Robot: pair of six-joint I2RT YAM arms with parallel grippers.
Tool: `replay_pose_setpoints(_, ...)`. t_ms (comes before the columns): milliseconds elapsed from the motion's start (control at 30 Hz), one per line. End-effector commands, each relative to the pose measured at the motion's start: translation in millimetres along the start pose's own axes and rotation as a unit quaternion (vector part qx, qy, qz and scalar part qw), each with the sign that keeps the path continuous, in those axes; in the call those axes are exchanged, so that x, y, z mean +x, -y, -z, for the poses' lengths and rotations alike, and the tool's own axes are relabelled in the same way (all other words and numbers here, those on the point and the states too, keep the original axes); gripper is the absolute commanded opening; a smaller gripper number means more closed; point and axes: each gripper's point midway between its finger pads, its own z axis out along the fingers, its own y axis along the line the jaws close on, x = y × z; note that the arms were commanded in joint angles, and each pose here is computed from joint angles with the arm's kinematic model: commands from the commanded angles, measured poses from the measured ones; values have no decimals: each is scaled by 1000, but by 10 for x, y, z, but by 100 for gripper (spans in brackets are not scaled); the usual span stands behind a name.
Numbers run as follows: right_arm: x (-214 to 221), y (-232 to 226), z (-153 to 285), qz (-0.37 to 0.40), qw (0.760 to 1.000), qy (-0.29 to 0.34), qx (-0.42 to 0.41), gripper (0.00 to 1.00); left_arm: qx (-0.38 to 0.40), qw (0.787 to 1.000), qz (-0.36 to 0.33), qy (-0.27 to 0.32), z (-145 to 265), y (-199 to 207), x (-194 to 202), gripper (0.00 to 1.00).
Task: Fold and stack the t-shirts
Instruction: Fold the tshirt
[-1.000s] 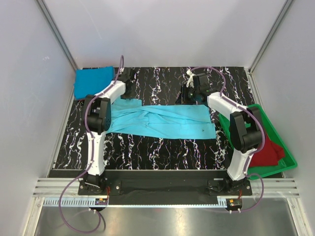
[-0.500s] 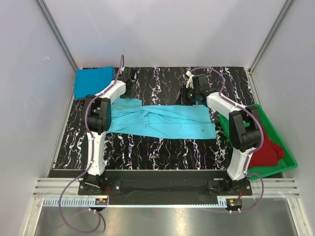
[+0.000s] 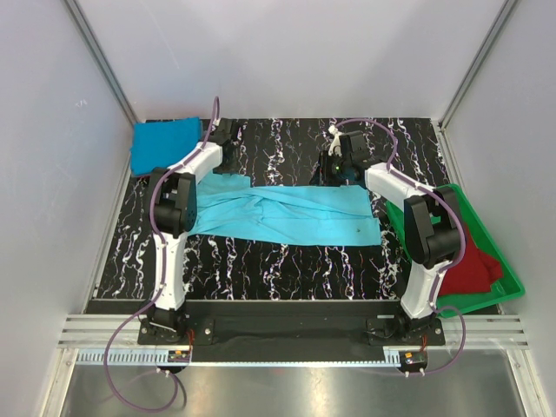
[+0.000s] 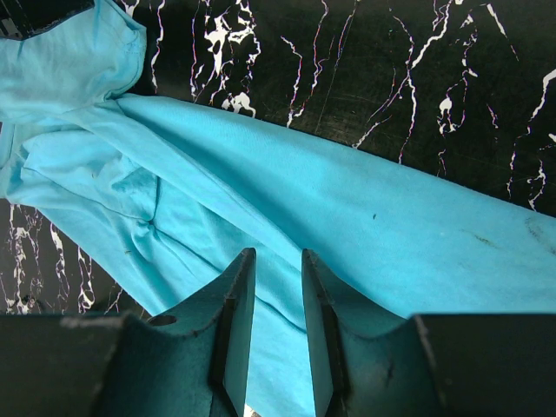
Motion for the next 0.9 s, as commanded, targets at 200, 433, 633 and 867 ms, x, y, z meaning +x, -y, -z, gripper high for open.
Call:
replay_pose_setpoints(200, -229, -101, 14, 17, 999, 27, -14, 35, 20, 998, 16, 49, 242, 102, -345, 36)
replay_pose_setpoints(433, -246, -109, 13, 18, 999, 29, -16, 35, 22, 998, 17, 58, 326, 111, -393, 36)
replay_pose_setpoints(633, -250, -105, 20, 18, 999, 29, -15, 35, 27, 998, 19, 52, 300, 153, -356, 39)
replay_pose_setpoints(867, -255, -108, 17, 17, 999, 30, -16, 35, 25, 998, 16, 50, 279, 164, -345, 38)
